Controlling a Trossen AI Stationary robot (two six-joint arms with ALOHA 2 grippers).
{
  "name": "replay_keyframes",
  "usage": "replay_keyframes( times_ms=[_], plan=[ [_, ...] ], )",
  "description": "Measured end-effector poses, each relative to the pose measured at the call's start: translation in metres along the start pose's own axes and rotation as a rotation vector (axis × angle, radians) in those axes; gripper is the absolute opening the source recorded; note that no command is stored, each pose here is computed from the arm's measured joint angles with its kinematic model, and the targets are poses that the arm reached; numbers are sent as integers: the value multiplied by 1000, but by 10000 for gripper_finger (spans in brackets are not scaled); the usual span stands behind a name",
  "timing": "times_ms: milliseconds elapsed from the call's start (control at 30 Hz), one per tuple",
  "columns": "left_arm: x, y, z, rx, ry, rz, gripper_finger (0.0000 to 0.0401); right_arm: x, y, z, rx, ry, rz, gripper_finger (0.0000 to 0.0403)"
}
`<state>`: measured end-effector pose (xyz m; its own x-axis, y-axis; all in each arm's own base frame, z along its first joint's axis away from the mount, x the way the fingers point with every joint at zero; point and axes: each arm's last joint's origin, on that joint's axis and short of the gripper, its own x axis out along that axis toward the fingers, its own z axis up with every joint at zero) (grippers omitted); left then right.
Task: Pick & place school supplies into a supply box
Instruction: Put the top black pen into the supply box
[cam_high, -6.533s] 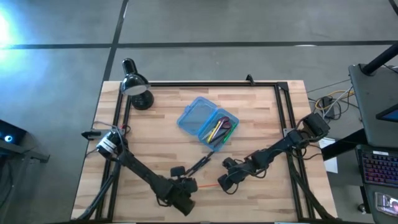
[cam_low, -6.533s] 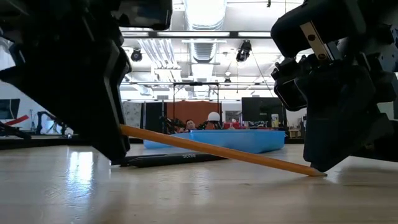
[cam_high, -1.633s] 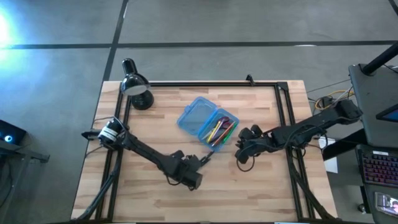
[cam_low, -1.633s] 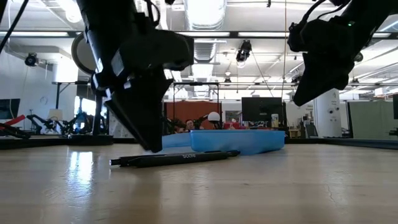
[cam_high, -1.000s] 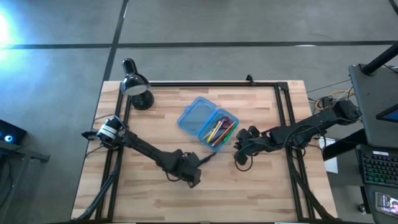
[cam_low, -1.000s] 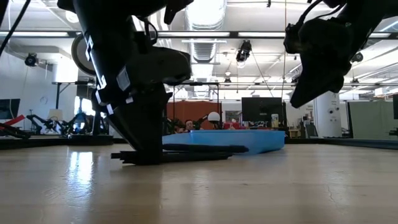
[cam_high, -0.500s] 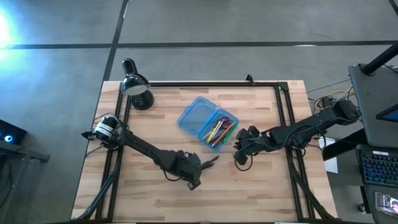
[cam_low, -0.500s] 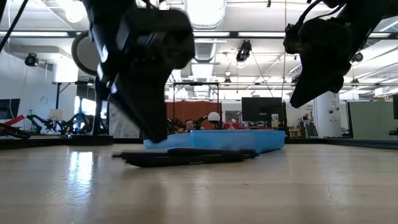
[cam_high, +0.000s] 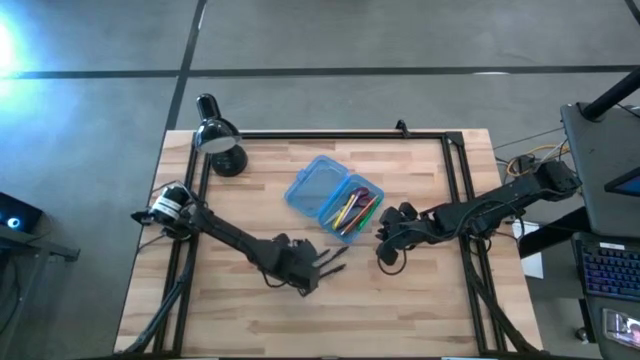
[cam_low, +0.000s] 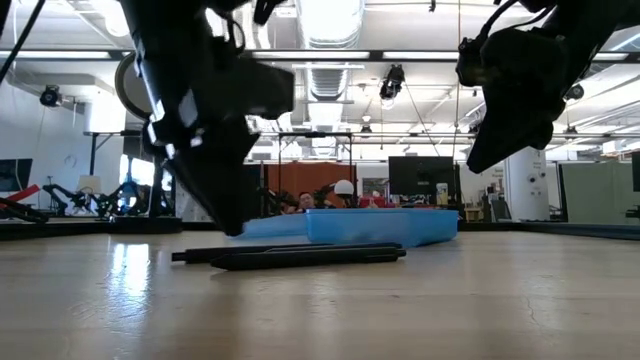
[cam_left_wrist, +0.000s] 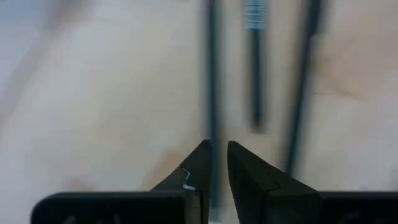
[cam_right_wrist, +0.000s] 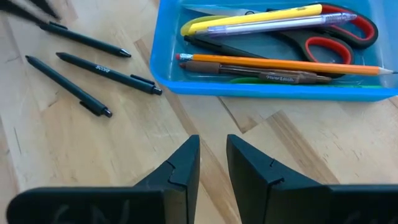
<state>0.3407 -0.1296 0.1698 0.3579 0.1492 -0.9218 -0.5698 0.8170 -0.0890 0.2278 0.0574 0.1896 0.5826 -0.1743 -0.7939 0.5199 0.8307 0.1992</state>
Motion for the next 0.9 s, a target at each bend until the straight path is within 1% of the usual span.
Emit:
replay_keyframes(
  times_ms=[100, 167, 267, 367, 433, 500, 633, 733, 800, 900],
  plan=[
    [1, 12, -1, -40, 44, 99, 36, 0, 0, 0, 0, 0, 0, 73],
    [3, 18, 0, -67, 74, 122, 42, 0, 0, 0, 0, 0, 0, 73],
    [6, 20, 3, -91, 106, 90, 64, 0, 0, 0, 0, 0, 0, 73],
    [7, 14, 6, -98, 103, 10, 92, 0, 0, 0, 1, -1, 0, 73],
    [7, 10, 8, -86, 92, -42, 108, 0, 0, 0, 0, 0, 0, 73],
    [6, 6, 8, -52, 83, -68, 118, 0, 0, 0, 0, 0, 0, 73],
    [7, 7, 5, -15, 90, -60, 124, 0, 0, 0, 0, 0, 0, 73],
    [6, 7, 6, -8, 87, -63, 124, 0, 0, 0, 0, -1, 0, 73],
    [3, 7, 7, 1, 72, -62, 124, 0, 0, 0, 0, 0, 0, 73],
    [0, 5, 10, 48, 44, -68, 124, 0, 0, 0, 0, 0, 0, 73]
  ],
)
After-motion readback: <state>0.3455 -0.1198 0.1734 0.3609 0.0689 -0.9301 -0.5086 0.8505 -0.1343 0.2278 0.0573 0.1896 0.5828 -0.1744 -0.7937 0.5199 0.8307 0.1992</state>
